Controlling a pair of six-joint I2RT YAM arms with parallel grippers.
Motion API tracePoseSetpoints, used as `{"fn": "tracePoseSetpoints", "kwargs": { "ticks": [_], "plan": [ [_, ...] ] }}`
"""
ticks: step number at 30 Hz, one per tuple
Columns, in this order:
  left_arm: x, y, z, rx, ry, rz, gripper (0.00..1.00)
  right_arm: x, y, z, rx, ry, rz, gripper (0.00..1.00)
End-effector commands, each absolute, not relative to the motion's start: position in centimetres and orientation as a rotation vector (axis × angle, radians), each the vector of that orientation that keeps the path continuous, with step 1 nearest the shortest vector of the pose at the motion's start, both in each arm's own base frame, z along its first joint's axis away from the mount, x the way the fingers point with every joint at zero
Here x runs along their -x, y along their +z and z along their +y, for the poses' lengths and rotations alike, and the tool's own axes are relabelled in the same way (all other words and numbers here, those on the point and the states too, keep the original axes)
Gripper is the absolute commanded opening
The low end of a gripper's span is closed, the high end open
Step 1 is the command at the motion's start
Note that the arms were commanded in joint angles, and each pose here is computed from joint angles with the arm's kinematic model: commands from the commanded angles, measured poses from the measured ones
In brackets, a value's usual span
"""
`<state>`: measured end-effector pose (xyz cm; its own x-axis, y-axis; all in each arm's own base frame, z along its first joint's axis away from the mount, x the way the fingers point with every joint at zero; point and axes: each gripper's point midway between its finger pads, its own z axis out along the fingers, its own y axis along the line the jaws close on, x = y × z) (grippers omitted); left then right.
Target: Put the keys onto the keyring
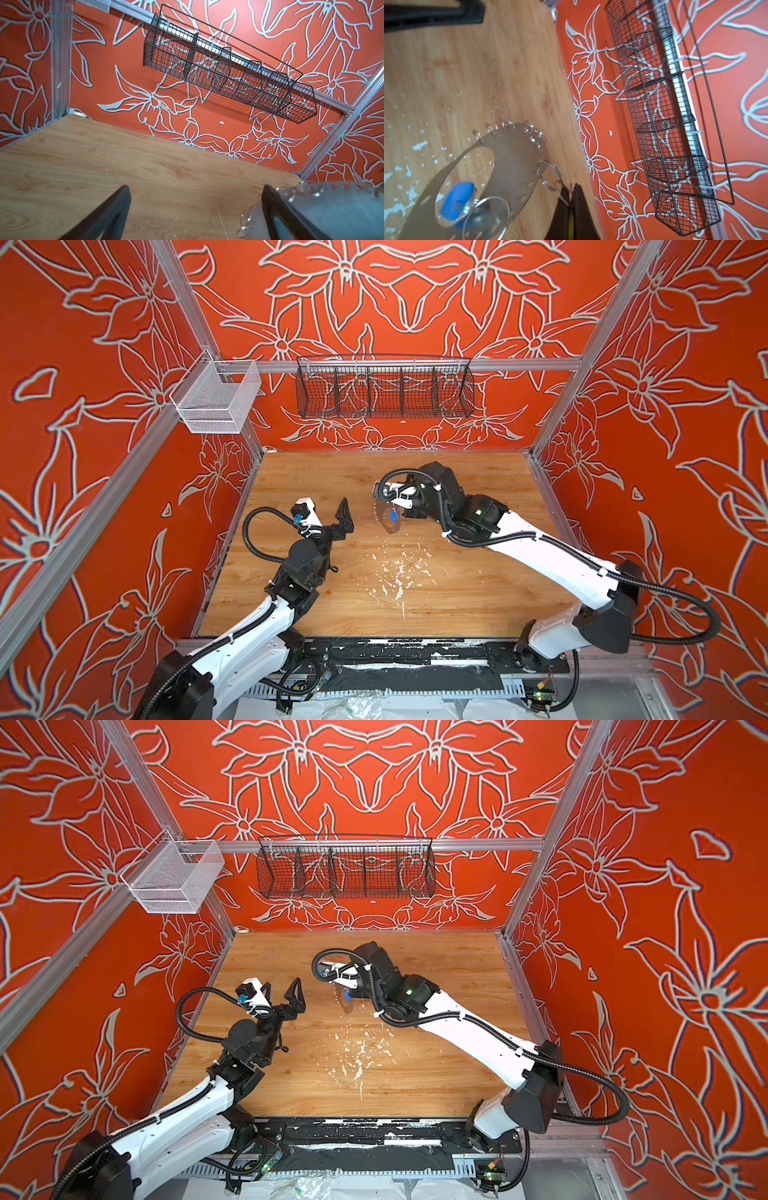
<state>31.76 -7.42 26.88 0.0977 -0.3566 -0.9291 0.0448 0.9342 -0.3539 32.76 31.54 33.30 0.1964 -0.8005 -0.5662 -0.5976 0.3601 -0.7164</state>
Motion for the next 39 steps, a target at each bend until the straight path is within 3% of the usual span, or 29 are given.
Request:
{"fn": "tracePoseSetpoints", "kwargs": {
  "ticks": [1,5,13,33,39],
  "plan": [
    [-31.7,27.4,-6.8,0.297,-0.314,1.423,0.97,-32.4,34.9,31.9,1.111,-0.003,1.551,0.00],
    [-31.7,27.4,-6.6,0.307,-0.312,1.423,0.97,-35.2,35.9,27.8,0.777,0.077,1.795,0.00],
    [-31.7,27.3,-6.6,0.309,-0.321,1.427,0.97,-36.6,34.8,24.9,0.503,0.179,1.941,0.00],
    [-32.0,27.0,-6.1,0.335,-0.312,1.435,0.97,-37.4,26.3,29.9,0.506,0.467,2.191,0.00],
    [-32.2,26.9,-6.0,0.343,-0.308,1.438,0.97,-38.3,24.9,30.2,0.545,0.412,2.189,0.00]
  ]
}}
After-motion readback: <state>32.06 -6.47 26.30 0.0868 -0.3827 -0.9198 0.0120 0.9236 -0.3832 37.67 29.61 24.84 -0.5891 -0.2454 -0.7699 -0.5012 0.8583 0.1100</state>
